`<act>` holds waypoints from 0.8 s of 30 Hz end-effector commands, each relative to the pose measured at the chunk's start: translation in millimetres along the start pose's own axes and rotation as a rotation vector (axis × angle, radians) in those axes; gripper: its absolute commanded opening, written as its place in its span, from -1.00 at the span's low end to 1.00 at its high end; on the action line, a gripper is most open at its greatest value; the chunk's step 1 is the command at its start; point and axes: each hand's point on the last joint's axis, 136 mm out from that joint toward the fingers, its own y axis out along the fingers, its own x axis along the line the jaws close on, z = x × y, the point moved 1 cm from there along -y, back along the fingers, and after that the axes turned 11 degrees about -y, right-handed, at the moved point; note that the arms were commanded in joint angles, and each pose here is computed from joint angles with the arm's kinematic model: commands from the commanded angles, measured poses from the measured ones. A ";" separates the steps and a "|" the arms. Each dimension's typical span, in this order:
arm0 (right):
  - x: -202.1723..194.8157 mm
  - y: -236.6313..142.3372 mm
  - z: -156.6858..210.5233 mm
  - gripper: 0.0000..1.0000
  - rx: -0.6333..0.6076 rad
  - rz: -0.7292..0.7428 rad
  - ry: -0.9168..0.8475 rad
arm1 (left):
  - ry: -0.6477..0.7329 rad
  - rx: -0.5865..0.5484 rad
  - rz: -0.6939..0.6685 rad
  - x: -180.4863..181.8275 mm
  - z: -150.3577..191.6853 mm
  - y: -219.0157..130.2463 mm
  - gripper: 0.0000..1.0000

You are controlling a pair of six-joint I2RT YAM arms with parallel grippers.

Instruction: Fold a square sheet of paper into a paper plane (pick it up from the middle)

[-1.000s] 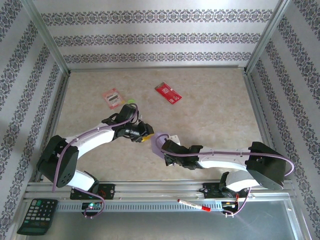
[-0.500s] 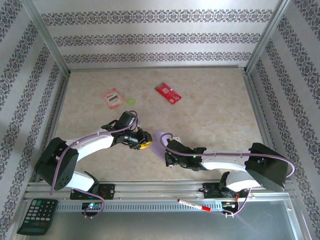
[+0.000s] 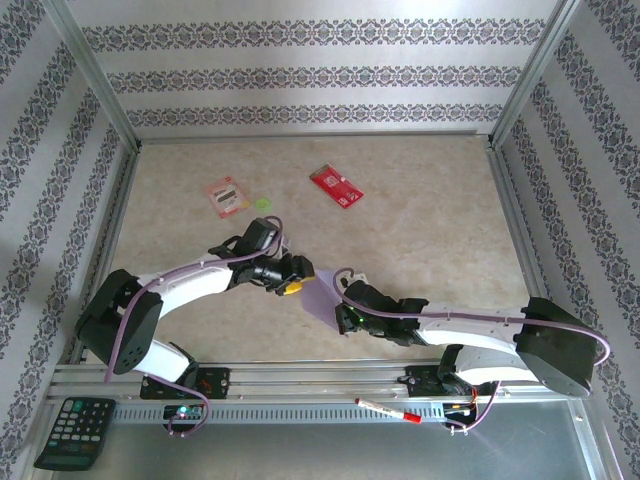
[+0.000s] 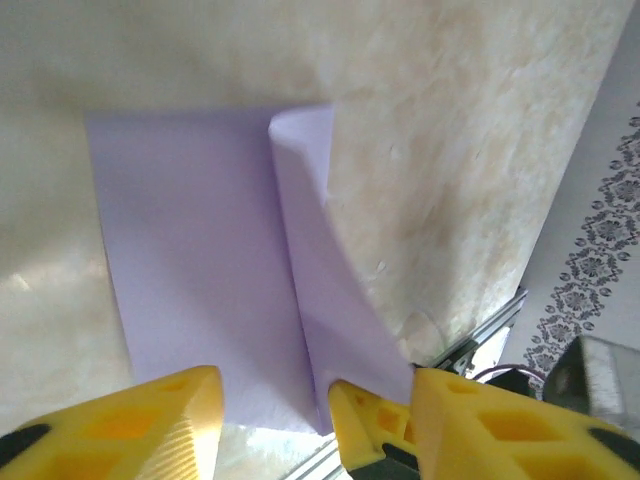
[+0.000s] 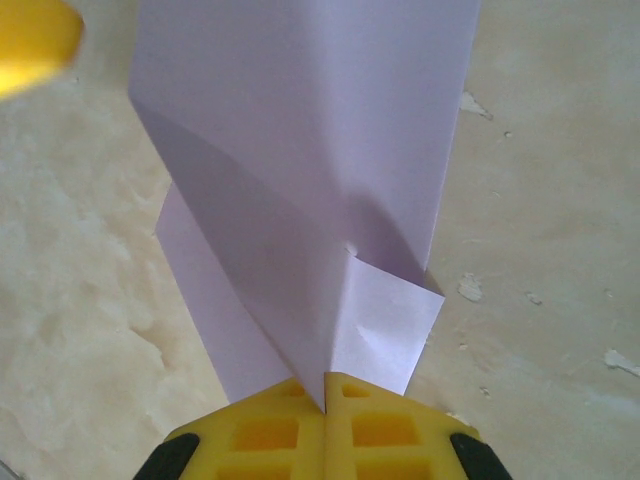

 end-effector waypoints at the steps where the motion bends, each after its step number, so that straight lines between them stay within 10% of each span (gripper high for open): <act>1: -6.8 -1.0 7.9 -1.00 0.021 0.015 -0.023 | 0.035 -0.033 0.021 -9.4 -21.0 -10.8 0.19; 8: -7.4 1.3 9.4 -1.00 0.026 0.017 -0.030 | 0.048 0.048 -0.042 -11.6 -41.0 19.7 0.31; 24: -9.3 3.6 10.2 -1.00 0.033 0.031 -0.044 | 0.016 0.204 -0.135 7.5 -29.5 60.7 -0.49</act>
